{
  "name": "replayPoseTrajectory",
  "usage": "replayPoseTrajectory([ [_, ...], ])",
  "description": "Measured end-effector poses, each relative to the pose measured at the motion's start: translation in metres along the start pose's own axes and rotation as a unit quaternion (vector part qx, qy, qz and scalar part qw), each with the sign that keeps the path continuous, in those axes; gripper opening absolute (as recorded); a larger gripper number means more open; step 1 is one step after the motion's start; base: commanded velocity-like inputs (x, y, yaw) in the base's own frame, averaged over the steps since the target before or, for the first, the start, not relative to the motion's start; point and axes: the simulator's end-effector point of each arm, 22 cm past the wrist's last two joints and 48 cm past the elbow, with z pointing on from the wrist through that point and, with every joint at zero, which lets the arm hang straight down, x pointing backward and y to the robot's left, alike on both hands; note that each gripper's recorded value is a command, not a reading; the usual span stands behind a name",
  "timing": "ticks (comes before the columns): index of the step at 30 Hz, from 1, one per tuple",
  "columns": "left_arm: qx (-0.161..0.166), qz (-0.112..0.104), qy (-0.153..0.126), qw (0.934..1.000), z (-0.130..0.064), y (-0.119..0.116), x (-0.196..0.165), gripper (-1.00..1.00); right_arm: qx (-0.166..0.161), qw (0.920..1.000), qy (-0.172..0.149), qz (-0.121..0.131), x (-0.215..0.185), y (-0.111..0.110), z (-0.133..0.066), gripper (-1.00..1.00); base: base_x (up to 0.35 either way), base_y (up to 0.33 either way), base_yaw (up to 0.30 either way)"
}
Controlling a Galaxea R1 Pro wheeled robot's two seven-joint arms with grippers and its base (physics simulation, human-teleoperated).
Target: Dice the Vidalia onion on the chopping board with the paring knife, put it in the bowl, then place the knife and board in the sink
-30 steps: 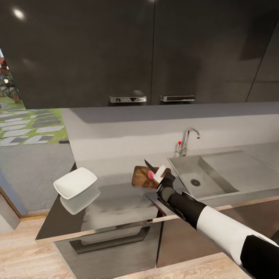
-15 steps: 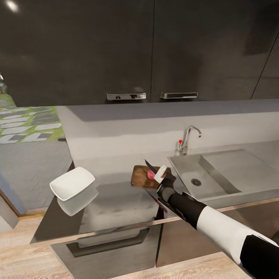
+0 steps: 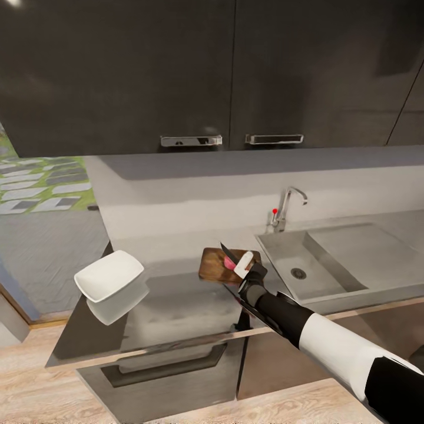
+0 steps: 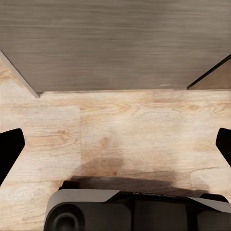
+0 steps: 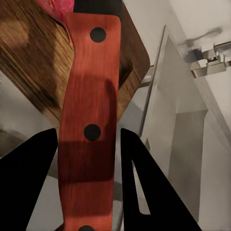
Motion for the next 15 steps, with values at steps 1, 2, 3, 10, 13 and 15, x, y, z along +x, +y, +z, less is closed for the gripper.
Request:
replayPoseTrajectory([
  [1,0.0,0.0,0.001,1.0,0.0,0.0001,0.0006,1.0,-0.001,1.0,0.001,0.0,0.0005,0.0008,0.0006,-1.0,0.0,0.0,0.0],
  [2,0.0,0.0,0.002,1.0,0.0,0.0002,0.0012,1.0,-0.002,1.0,0.001,0.0,0.001,0.0016,0.0012,-1.0,0.0,0.0,0.0],
  [3,0.0,0.0,0.002,1.0,0.0,0.0003,0.0017,1.0,-0.002,1.0,0.001,0.0,0.0014,0.0024,0.0018,-1.0,0.0,0.0,0.0],
  [10,-0.001,0.0,0.007,1.0,-0.0001,0.0007,0.0048,1.0,-0.006,1.0,0.004,-0.001,0.0039,0.0073,0.0055,-1.0,0.0,0.0,0.0],
  [13,-0.001,0.0,0.008,1.0,-0.0002,0.0008,0.0053,1.0,-0.007,1.0,0.004,-0.001,0.0041,0.0081,0.0059,-1.0,0.0,0.0,0.0],
  [15,-0.001,0.0,0.008,1.0,-0.0002,0.0008,0.0056,1.0,-0.007,1.0,0.004,-0.001,0.0044,0.008,0.0062,-1.0,0.0,0.0,0.0],
])
